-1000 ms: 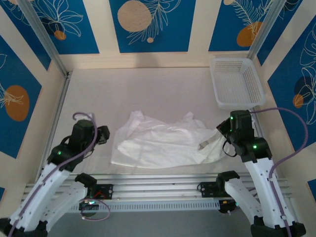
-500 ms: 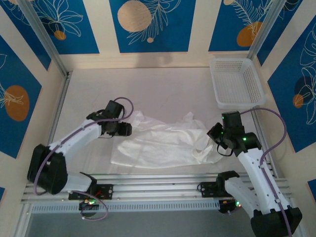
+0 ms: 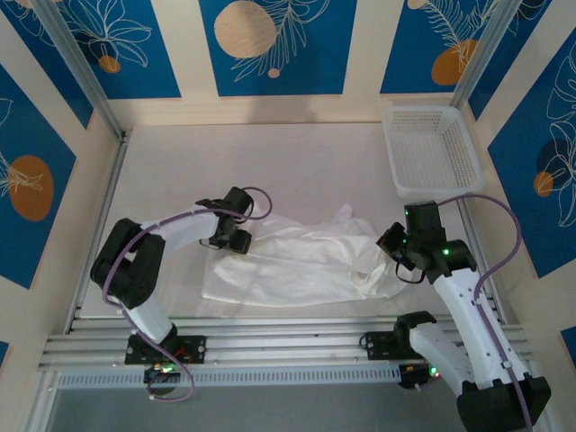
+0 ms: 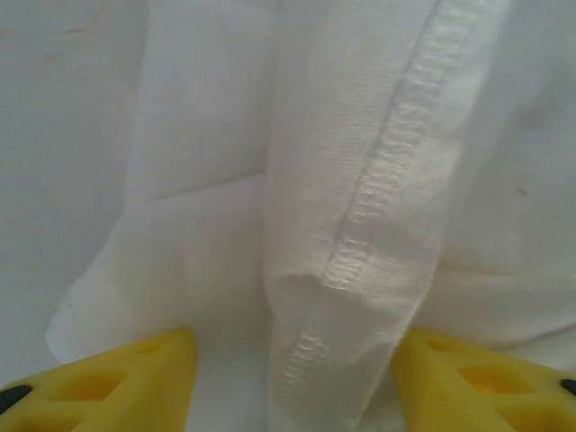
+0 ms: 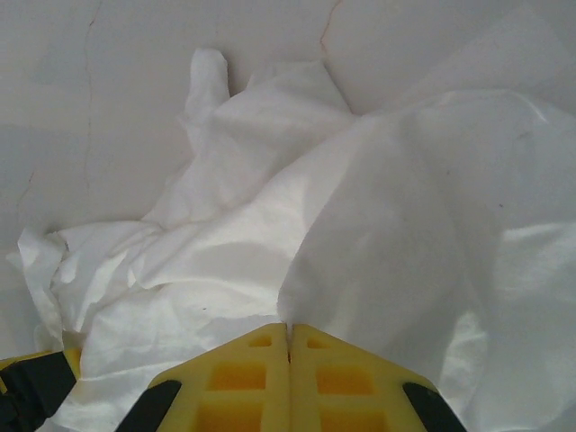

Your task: Fold the inside-out t-shirt

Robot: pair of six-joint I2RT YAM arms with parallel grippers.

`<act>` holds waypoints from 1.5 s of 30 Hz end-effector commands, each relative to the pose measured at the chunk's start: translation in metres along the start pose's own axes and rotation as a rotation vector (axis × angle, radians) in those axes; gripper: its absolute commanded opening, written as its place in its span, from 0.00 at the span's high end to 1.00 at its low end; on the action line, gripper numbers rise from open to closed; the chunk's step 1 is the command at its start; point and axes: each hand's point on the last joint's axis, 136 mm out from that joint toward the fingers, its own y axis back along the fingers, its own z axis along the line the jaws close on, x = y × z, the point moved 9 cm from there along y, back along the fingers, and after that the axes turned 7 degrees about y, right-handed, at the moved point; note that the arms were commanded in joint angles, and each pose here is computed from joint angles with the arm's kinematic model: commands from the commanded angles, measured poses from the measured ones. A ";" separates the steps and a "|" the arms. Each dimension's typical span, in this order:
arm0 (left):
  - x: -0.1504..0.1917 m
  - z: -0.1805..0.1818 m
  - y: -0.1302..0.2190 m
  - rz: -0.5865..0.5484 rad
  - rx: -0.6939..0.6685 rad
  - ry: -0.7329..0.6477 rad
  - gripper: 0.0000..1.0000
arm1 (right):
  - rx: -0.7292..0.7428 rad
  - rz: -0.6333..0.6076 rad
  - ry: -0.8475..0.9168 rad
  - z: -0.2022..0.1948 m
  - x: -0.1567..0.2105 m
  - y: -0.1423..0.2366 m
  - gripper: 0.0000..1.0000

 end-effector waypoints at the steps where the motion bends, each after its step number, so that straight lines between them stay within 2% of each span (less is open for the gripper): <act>1: -0.004 0.004 0.006 -0.029 -0.125 -0.039 0.48 | -0.035 -0.009 0.015 0.008 -0.005 0.006 1.00; 3: -0.003 0.008 0.011 -0.046 -0.171 -0.055 0.52 | -0.033 -0.011 0.015 0.008 -0.005 0.006 1.00; 5: -0.003 0.011 0.015 -0.058 -0.186 -0.060 0.61 | -0.034 -0.016 0.017 0.009 -0.006 0.007 1.00; 6: -0.003 0.011 0.016 -0.059 -0.173 -0.056 0.70 | -0.034 -0.016 0.017 0.009 -0.007 0.007 1.00; 8: -0.002 0.010 0.017 -0.054 -0.127 -0.047 0.96 | -0.036 -0.016 0.021 0.010 -0.008 0.007 1.00; 9: -0.003 0.008 0.019 -0.053 -0.094 -0.034 1.00 | -0.035 -0.017 0.022 0.011 -0.008 0.008 1.00; 16: -0.027 0.018 0.069 -0.160 0.317 0.141 1.00 | -0.053 -0.065 0.036 0.019 -0.017 0.025 1.00; 19: -0.042 0.032 0.082 -0.188 0.421 0.203 1.00 | -0.059 -0.089 0.045 0.023 -0.022 0.032 1.00; 26: -0.066 0.051 0.062 -0.158 0.428 0.237 0.98 | -0.066 -0.102 0.045 0.024 -0.024 0.036 1.00; 30: -0.080 0.048 0.045 -0.137 0.462 0.238 0.88 | -0.069 -0.092 0.038 0.024 -0.022 0.034 1.00; 35: -0.092 0.058 0.032 -0.139 0.397 0.250 0.76 | -0.071 -0.092 0.037 0.023 -0.022 0.035 1.00; 38: -0.088 0.069 0.036 -0.156 0.328 0.275 0.68 | -0.067 -0.094 0.039 0.023 -0.021 0.035 1.00; 42: -0.064 0.079 0.056 -0.179 0.266 0.330 0.58 | -0.064 -0.101 0.042 0.023 -0.022 0.036 1.00; 45: -0.038 0.083 0.067 -0.158 0.254 0.386 0.59 | -0.070 -0.098 0.039 0.024 -0.023 0.034 1.00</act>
